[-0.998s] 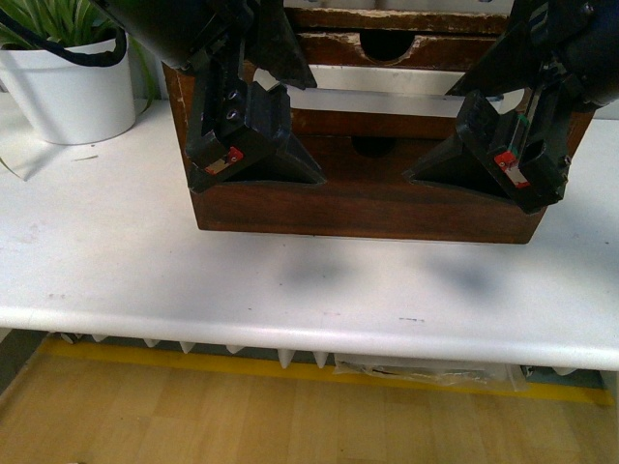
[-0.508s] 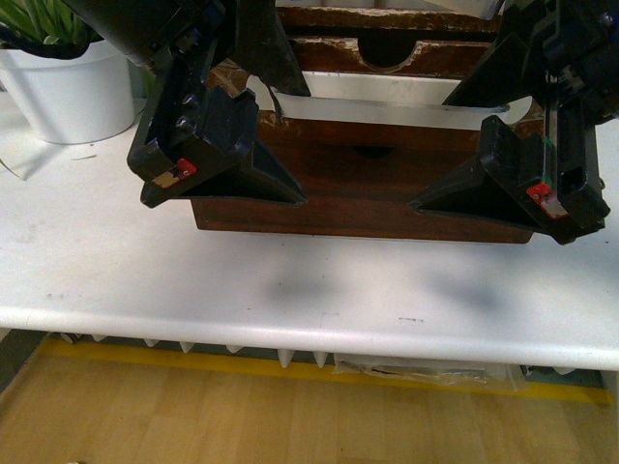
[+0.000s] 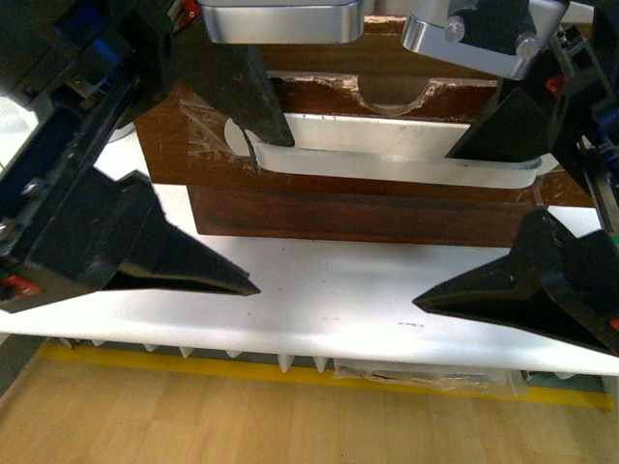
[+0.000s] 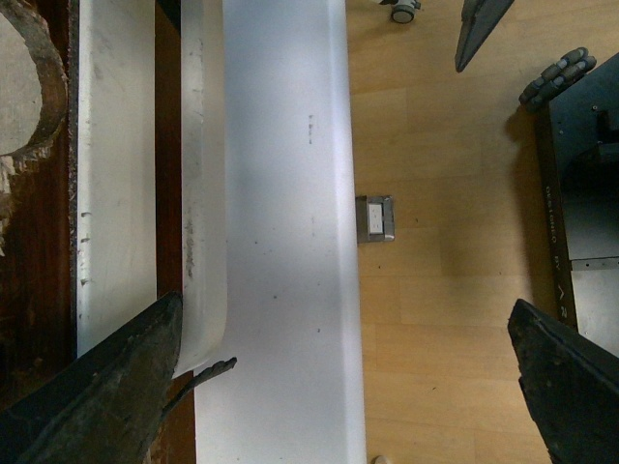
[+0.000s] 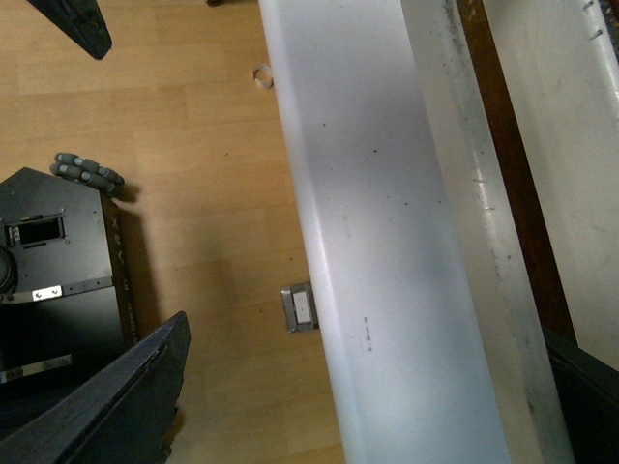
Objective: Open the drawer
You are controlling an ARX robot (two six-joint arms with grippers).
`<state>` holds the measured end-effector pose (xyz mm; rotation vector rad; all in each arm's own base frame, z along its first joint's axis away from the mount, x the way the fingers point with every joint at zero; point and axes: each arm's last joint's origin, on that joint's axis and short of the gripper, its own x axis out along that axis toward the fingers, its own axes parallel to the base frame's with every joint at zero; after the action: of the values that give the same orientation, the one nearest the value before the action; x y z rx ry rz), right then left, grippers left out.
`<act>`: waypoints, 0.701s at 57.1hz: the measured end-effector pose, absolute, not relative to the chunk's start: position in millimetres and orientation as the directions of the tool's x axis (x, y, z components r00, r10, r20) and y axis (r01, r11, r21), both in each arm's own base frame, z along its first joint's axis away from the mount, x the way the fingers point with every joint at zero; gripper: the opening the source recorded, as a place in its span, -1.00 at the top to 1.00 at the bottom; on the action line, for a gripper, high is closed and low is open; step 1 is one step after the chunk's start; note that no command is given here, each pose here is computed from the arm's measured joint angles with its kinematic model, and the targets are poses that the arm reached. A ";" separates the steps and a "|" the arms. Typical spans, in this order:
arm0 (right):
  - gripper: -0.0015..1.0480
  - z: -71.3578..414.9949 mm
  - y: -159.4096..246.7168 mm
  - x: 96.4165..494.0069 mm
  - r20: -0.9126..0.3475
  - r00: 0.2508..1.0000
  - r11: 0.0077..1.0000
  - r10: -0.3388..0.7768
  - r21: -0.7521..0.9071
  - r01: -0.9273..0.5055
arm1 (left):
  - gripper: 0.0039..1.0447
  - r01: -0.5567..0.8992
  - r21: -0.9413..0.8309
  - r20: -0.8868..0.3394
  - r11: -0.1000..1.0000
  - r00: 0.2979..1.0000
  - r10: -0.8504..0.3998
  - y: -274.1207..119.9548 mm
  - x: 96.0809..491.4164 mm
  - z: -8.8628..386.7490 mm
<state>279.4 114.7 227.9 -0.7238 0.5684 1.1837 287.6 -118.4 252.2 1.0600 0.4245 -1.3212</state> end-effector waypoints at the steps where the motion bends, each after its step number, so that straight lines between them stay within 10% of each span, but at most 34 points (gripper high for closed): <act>1: -0.83 228.0 114.3 278.3 -0.732 0.288 0.205 0.618 -0.204 -0.957 | -0.89 0.917 0.384 -0.778 -0.105 0.260 -0.572 -118.0 286.3 252.2; 20: -0.83 240.6 109.8 270.3 -0.676 0.366 0.256 0.639 -0.261 -0.931 | -0.89 0.884 0.466 -0.690 -0.042 0.333 -0.643 -117.8 266.8 261.7; 40: -0.83 256.8 77.8 247.3 -0.489 0.632 0.506 0.601 -0.379 -0.774 | -0.89 0.772 0.581 -0.446 0.258 0.567 -0.692 -95.1 256.8 278.7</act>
<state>247.3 77.8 256.8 -0.6135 0.3123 0.8456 256.8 -95.1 278.7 0.8528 0.1076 -0.9948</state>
